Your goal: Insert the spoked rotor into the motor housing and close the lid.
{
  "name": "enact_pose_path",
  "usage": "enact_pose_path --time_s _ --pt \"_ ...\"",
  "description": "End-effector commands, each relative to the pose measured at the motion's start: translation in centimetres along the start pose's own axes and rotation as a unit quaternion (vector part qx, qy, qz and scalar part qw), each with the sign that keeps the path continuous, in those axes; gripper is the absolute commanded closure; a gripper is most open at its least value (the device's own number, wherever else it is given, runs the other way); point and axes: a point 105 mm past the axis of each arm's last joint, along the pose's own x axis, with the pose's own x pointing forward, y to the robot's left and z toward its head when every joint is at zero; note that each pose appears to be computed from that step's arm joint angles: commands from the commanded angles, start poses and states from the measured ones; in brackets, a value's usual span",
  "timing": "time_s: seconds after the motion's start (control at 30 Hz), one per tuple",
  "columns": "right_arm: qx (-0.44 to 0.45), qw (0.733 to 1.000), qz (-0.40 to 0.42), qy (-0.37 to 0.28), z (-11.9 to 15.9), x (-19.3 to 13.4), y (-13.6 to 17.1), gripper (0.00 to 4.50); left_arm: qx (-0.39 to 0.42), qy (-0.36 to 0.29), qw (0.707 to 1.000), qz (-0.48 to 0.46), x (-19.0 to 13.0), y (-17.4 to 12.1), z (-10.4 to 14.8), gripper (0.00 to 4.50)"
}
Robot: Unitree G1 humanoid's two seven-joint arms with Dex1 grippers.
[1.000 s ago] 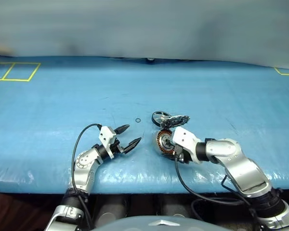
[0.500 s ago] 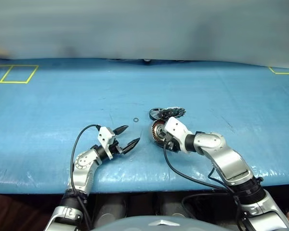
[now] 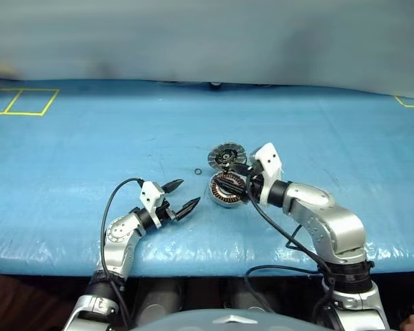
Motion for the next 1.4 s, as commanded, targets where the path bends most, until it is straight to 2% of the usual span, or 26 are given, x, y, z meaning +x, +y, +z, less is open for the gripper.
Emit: enact_pose_path --time_s 0.03,0.17,0.37,0.8,1.1,1.4 --pt "0.005 0.999 0.009 -0.035 0.7 -1.8 0.9 1.01 0.039 -0.004 0.999 0.006 0.3 0.8 1.1 0.37" --pt "0.011 1.000 0.004 -0.028 -1.2 -3.5 1.3 1.01 0.052 0.008 0.998 0.020 0.6 1.5 1.0 0.37" --pt "0.041 0.998 -0.058 0.000 -5.0 -6.3 0.1 1.01 0.060 0.037 0.997 0.019 1.8 1.8 0.4 0.37" --pt "0.076 0.992 -0.102 -0.013 -6.4 -5.9 -1.4 1.01 0.071 0.051 0.993 0.075 4.4 4.2 0.3 0.37" --pt "0.078 0.992 -0.096 -0.011 -6.8 -5.6 -0.9 1.01 0.057 0.071 0.995 0.046 6.4 3.4 -0.3 0.37" --pt "0.080 0.991 -0.110 -0.017 -6.8 -5.7 -1.0 1.01 0.014 0.118 0.990 0.072 6.6 4.0 -1.9 0.37"
